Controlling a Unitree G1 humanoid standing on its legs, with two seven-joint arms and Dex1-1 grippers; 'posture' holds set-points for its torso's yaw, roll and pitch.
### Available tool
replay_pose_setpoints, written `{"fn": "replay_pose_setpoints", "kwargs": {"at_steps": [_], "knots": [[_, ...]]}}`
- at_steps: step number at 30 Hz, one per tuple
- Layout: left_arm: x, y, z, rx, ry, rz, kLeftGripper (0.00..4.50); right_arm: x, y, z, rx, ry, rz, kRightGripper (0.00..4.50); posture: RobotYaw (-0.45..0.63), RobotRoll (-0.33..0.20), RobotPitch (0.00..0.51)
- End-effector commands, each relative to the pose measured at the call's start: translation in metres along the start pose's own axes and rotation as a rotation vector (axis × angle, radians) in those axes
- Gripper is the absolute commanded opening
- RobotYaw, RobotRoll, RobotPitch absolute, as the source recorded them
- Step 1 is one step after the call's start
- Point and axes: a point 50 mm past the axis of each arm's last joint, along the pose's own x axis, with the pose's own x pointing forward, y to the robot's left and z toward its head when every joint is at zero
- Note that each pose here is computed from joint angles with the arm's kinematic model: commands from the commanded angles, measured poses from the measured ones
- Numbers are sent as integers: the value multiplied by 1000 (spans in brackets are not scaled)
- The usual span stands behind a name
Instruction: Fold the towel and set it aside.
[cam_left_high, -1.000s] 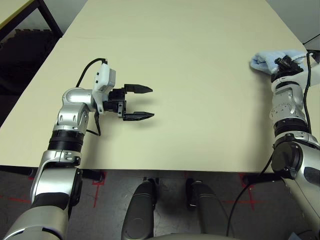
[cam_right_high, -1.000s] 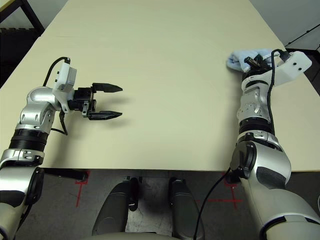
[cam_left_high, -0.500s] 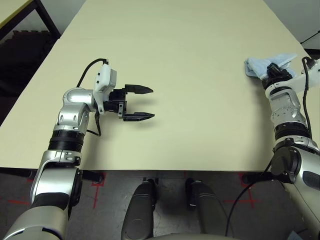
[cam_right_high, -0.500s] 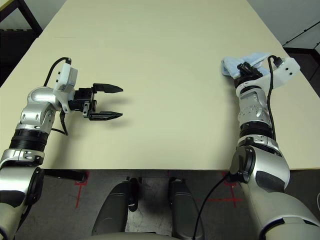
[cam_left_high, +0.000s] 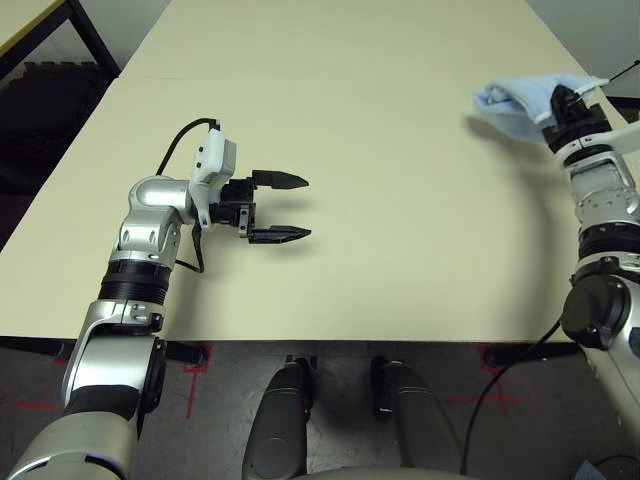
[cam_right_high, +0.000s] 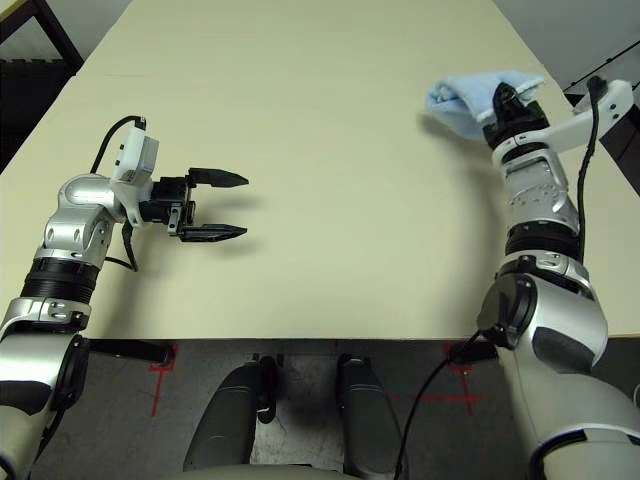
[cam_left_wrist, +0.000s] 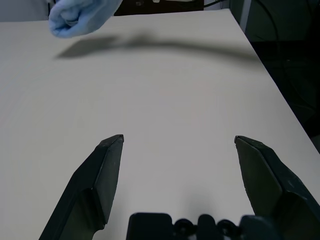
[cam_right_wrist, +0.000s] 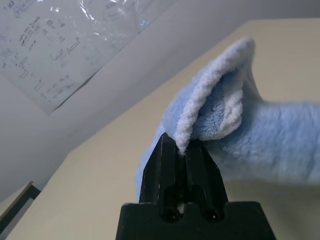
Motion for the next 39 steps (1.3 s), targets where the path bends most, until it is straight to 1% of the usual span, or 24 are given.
{"fn": "replay_pose_setpoints", "kwargs": {"at_steps": [1,6,9,14,19,22,27,32,34,37,39], "knots": [[-1,-4,-2,-3,9,-14,4500,-6,-7,-10,-18,42,-3,36,82,0,189],[0,-5,-2,-6,10,-18,4500,-19,-22,-21,21,117,-58,36,76,0,191],[0,-5,-2,-7,10,-19,4500,-27,-28,-21,17,122,-71,36,73,0,192],[0,-5,-3,-8,11,-20,4500,-35,-27,-21,13,116,-105,36,64,0,194],[1,-4,-4,-10,13,-24,4500,-46,-18,-23,-7,152,-138,36,56,0,194],[3,-3,-4,-9,12,-28,4500,-48,-10,-25,-11,175,-145,36,49,0,194],[6,-2,-3,-6,7,-32,4500,-37,-4,-22,-50,126,-186,36,48,0,194],[6,-2,-3,-5,4,-33,4500,-8,4,-1,-148,-13,-137,36,63,0,195],[5,-3,-3,-6,4,-32,4500,-1,5,4,-174,-53,-112,36,72,0,195],[3,-6,-4,-10,6,-27,4500,4,4,7,-216,-74,-97,36,83,0,199],[2,-8,-5,-13,8,-26,4500,4,0,2,-241,-49,-108,36,86,0,201]]}}
